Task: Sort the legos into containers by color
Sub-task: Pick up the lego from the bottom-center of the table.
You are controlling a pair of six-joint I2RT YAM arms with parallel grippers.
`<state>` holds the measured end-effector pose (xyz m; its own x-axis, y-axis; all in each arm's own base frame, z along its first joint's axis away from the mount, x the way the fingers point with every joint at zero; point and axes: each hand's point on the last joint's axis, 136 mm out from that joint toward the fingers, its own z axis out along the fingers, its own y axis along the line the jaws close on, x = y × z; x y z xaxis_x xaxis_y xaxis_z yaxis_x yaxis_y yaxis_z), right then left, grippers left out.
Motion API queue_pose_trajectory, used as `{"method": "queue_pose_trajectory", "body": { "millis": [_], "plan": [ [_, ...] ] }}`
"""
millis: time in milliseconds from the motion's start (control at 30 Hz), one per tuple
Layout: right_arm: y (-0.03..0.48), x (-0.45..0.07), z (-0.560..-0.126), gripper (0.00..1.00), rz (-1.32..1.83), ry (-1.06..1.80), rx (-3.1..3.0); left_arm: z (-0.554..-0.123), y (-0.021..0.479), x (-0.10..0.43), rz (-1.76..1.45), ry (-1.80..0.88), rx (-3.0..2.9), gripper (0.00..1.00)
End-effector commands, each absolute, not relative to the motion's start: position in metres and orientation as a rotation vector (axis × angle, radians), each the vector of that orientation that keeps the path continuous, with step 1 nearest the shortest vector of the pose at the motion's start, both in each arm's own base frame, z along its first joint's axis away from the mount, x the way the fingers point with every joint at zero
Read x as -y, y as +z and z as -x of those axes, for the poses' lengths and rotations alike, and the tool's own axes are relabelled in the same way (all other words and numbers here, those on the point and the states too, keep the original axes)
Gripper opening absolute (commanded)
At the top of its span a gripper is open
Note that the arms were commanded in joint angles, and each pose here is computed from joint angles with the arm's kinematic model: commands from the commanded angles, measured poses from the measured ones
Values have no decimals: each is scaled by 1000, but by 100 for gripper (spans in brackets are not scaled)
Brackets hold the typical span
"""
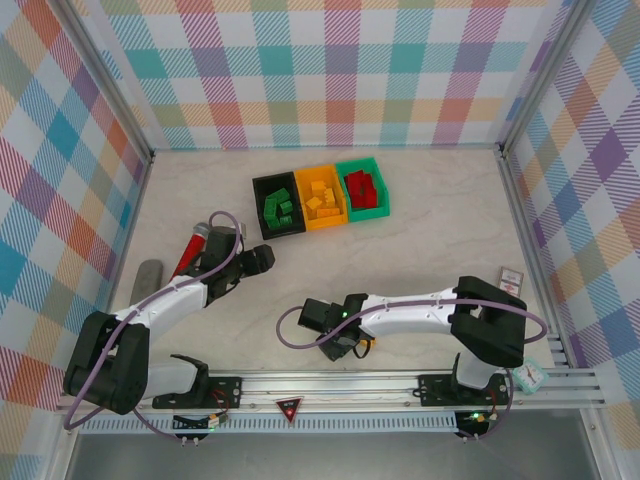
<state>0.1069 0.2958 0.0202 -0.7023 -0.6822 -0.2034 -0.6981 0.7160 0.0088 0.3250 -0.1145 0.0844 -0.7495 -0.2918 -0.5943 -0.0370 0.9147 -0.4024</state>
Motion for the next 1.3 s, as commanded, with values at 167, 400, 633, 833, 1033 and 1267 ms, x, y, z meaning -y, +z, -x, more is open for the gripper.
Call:
{"method": "queue_pose_trajectory", "body": {
  "millis": [167, 400, 633, 833, 1033, 1267],
  "plan": [
    [30, -308, -104, 31, 1094, 202, -2714, -325, 85, 110, 263, -491, -2371, 77],
    [45, -315, -107, 29, 1049, 278, -2676, -326, 83, 109, 279, -483, -2378, 77],
    [74, -318, -120, 28, 969, 328, -2583, -326, 81, 109, 288, -479, -2383, 77],
    [103, -334, -139, 28, 902, 385, -2482, -326, 83, 105, 300, -456, -2376, 77],
    [118, -352, -164, 29, 806, 513, -2443, -325, 86, 99, 309, -426, -2363, 77],
    [137, -381, -216, 29, 754, 597, -2383, -324, 88, 96, 320, -408, -2359, 77]
  ]
}}
